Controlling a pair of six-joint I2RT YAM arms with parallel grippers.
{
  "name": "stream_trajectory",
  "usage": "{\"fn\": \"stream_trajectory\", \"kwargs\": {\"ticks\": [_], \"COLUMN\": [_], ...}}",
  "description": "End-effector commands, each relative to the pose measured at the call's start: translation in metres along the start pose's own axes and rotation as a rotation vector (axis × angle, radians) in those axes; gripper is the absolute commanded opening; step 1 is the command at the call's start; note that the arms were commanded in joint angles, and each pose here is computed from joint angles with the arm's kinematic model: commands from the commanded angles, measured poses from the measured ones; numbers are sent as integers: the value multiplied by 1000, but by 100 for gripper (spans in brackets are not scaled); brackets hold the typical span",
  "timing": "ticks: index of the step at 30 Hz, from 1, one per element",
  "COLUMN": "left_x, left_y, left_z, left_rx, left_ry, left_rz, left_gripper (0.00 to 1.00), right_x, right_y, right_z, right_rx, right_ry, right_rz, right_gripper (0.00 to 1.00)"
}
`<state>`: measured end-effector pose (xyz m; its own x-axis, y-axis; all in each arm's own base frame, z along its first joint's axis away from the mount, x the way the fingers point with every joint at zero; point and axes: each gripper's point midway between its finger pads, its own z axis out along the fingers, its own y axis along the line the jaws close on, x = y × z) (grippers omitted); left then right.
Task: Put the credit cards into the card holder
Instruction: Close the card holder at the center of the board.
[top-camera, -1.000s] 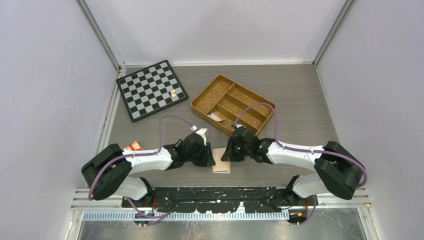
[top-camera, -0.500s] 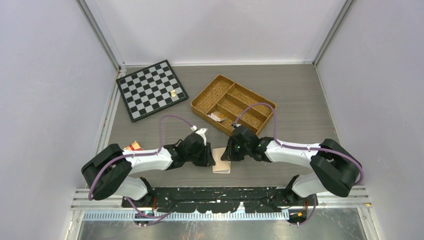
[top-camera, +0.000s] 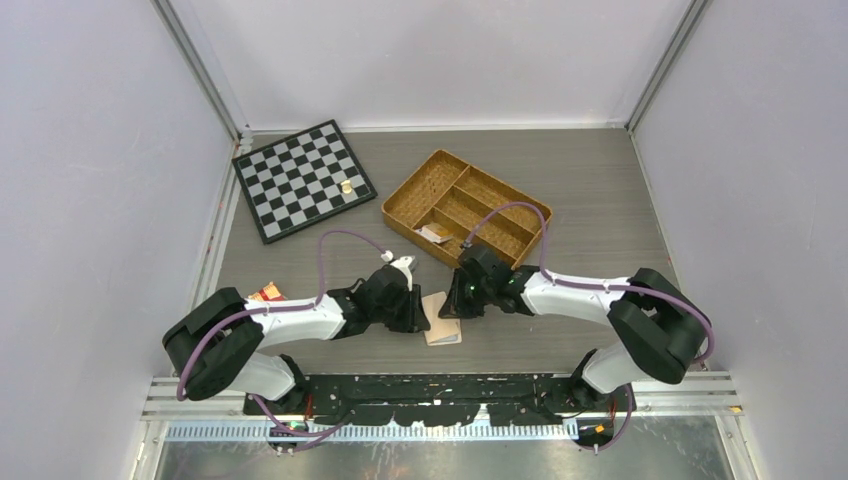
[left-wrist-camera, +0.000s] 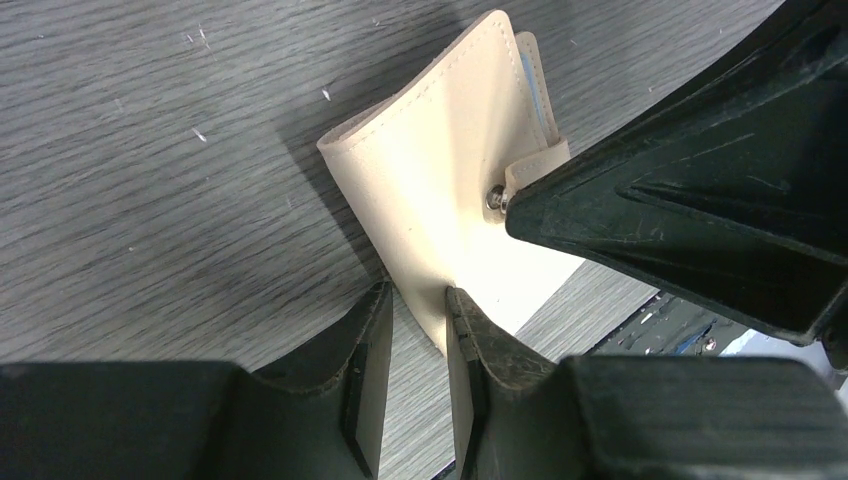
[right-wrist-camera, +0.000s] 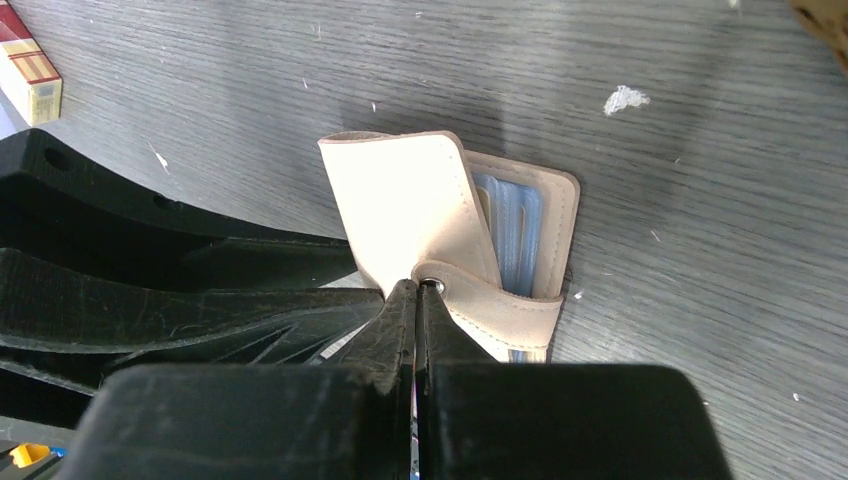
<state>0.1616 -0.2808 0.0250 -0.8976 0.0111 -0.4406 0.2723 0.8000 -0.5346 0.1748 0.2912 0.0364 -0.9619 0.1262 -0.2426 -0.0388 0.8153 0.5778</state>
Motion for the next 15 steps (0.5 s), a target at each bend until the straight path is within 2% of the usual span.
{"fn": "stream_trajectory", "kwargs": {"ticks": [1,15], "left_x": [1,2], "left_y": [14,14], "left_z": [2,4], "left_rx": [-68,-63], "left_ry": [6,12], "left_rz": [33,39], "left_gripper": [28,28], "right_x": [5,9], "right_y": [-38,-52], "right_z": [10,19], "right_rx": [167,271], "right_ry": [11,63], "right_rz": [26,37], "right_gripper": [0,0]}}
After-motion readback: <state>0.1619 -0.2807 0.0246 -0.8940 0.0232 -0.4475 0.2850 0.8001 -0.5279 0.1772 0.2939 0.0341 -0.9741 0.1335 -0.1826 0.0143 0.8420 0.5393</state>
